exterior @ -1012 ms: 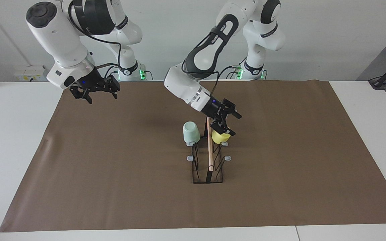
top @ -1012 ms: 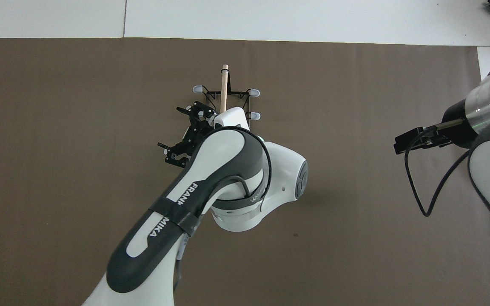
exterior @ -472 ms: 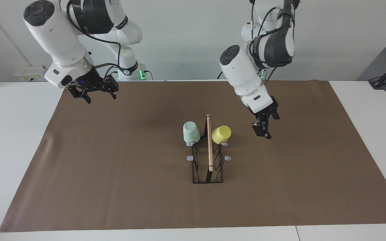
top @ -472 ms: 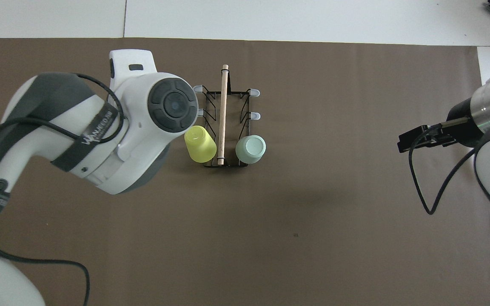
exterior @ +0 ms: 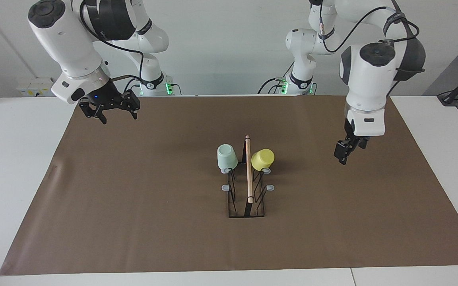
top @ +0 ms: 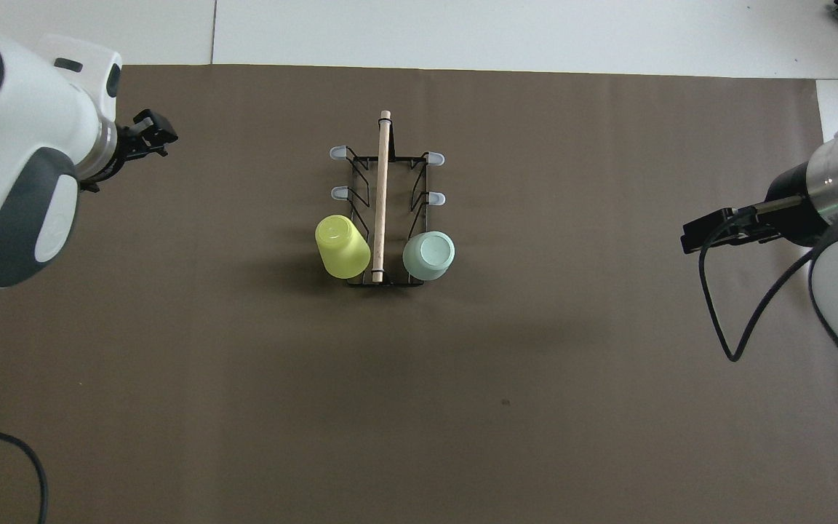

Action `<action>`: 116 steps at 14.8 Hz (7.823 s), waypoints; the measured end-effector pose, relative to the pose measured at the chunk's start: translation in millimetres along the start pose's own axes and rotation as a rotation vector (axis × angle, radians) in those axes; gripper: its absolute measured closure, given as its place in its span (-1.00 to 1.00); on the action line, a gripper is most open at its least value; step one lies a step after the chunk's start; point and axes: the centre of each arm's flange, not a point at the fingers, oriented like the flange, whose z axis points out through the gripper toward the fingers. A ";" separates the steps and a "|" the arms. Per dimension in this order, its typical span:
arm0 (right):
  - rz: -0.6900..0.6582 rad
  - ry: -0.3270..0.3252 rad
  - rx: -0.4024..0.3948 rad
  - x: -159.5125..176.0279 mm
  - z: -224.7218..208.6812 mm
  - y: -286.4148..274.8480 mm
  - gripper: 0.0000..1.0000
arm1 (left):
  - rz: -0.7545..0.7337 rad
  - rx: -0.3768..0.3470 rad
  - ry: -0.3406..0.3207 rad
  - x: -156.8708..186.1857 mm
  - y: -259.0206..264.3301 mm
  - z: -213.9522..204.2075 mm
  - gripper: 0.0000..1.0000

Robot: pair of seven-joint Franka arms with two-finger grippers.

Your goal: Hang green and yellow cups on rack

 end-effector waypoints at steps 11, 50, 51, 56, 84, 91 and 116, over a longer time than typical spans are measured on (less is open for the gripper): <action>0.013 0.013 -0.093 1.4 -1.6 18.7 -1.00 | 0.492 -0.125 -0.159 -8.0 -87.2 -63.6 -1.00; 0.014 0.067 -0.070 7.7 -5.2 17.3 -1.00 | 0.531 -0.121 -0.199 -47.7 -98.0 -112.0 -1.00; 0.014 0.067 -0.070 7.7 -5.2 17.4 -1.00 | 0.531 -0.121 -0.199 -47.6 -98.3 -111.9 -1.00; 0.014 0.067 -0.070 7.7 -5.2 17.4 -1.00 | 0.531 -0.121 -0.199 -47.6 -98.6 -112.2 -1.00; 0.091 0.135 -0.078 -34.7 -59.3 117.5 -1.00 | 0.541 -0.122 -0.195 -50.9 -94.2 -114.7 -1.00; 0.091 0.135 -0.078 -34.6 -59.3 117.4 -1.00 | 0.541 -0.122 -0.196 -51.0 -94.2 -114.5 -1.00; 0.020 -0.009 0.002 -45.7 -42.7 95.1 -1.00 | 0.543 -0.122 -0.191 -52.9 -93.9 -115.4 -1.00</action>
